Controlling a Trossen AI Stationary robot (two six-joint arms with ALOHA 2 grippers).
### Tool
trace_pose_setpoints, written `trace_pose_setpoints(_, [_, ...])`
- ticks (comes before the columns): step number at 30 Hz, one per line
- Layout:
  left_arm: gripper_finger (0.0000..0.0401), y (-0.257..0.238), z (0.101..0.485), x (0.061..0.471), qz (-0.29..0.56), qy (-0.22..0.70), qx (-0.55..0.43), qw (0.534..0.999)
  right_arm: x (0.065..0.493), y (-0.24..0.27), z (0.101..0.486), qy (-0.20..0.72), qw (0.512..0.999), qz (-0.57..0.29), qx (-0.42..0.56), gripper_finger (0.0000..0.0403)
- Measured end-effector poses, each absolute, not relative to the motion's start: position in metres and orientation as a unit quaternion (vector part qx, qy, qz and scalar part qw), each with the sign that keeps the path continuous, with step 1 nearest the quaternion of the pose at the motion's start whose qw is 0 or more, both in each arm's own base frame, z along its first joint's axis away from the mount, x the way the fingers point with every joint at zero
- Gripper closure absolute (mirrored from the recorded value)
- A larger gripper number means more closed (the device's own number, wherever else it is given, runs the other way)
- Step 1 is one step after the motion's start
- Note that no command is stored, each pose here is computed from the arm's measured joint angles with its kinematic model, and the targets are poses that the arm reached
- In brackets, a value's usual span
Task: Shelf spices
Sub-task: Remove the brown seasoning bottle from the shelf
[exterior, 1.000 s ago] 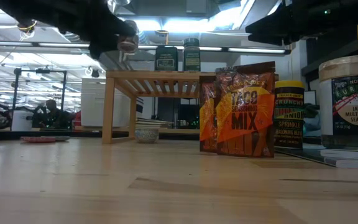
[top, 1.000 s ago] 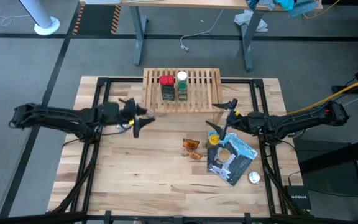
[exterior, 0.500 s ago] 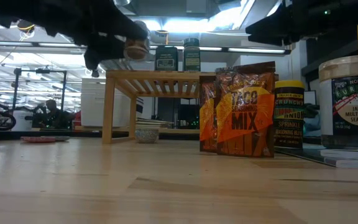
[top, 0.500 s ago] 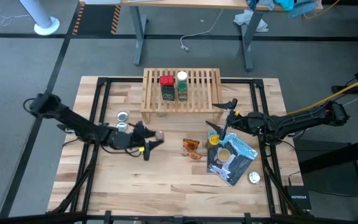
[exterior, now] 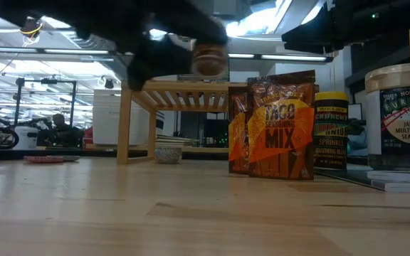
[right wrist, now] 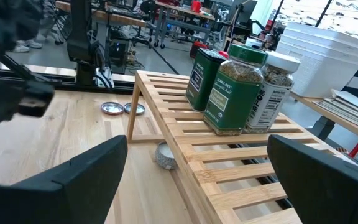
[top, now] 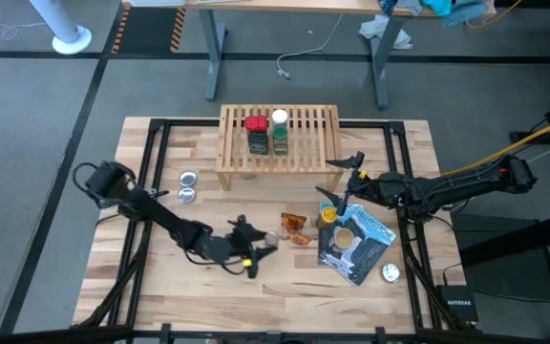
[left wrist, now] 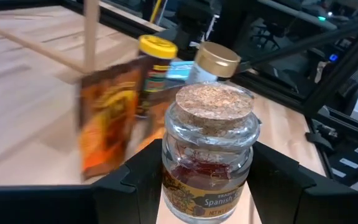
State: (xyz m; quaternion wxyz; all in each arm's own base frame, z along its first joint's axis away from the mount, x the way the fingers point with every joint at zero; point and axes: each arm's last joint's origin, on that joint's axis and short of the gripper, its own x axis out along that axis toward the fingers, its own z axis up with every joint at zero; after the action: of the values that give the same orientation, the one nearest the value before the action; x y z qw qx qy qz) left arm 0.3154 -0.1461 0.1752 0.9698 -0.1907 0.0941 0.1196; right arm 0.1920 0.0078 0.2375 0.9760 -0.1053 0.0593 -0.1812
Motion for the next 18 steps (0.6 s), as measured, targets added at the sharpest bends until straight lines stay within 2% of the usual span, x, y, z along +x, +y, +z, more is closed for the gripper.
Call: trace_pose_setpoints(18, [0.0219, -0.189, 0.144, 0.376, 0.114, 0.1, -0.21, 0.966, 0.192, 0.008, 0.236, 0.064, 0.976, -0.181, -0.107, 0.001])
